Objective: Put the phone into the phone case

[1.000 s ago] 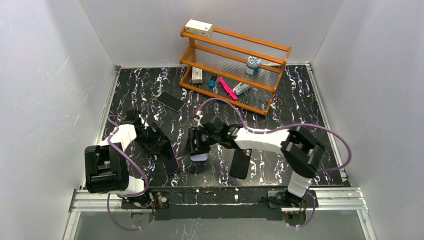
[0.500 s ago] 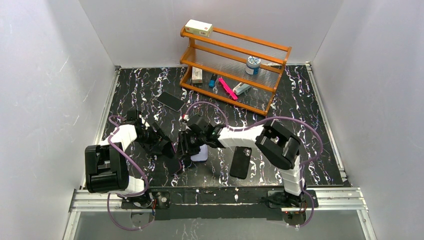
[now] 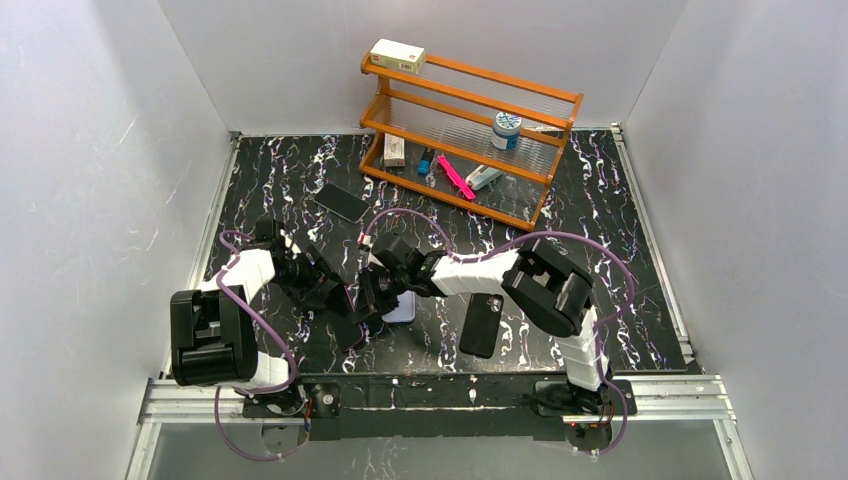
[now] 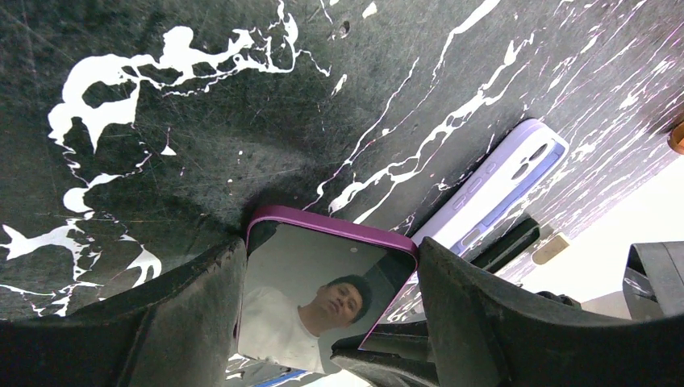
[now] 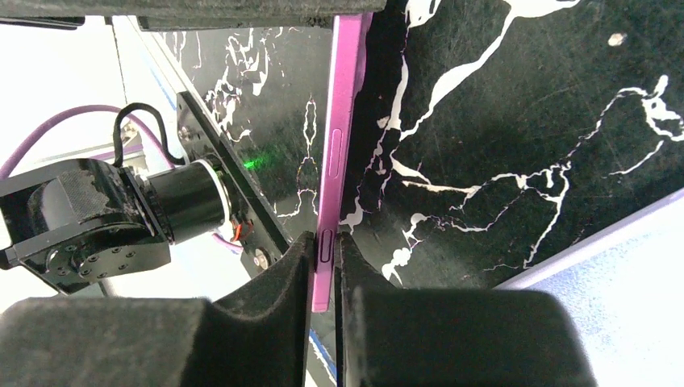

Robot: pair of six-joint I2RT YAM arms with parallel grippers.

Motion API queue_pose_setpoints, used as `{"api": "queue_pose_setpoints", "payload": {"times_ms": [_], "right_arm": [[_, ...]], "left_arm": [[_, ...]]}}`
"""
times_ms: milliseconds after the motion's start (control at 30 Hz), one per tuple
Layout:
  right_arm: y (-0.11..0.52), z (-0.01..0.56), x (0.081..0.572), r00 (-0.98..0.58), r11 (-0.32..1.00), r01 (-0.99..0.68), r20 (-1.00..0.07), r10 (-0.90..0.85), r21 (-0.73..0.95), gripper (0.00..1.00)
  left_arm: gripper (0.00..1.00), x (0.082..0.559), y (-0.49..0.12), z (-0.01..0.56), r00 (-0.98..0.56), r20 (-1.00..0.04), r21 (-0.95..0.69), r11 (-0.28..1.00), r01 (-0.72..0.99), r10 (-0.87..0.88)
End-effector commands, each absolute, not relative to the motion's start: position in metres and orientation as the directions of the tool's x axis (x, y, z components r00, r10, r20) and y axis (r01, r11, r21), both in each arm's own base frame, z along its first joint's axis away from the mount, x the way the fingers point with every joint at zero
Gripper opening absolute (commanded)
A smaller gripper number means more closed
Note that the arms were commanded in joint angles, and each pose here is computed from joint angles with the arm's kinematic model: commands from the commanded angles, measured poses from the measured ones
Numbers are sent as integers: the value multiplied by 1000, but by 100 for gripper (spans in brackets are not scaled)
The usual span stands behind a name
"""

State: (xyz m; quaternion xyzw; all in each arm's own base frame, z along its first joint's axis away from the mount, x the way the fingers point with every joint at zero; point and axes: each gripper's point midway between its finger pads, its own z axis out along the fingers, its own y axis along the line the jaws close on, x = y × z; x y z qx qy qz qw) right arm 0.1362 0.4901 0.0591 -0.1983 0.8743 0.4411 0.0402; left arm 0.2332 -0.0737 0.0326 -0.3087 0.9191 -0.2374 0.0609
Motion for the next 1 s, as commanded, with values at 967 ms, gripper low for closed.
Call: {"api": "queue_pose_setpoints", "payload": {"times_ms": [967], "right_arm": [[442, 146, 182, -925, 440, -372, -364, -105, 817, 1]], "left_arm": [[97, 237, -95, 131, -827, -134, -663, 669, -335, -547]]}}
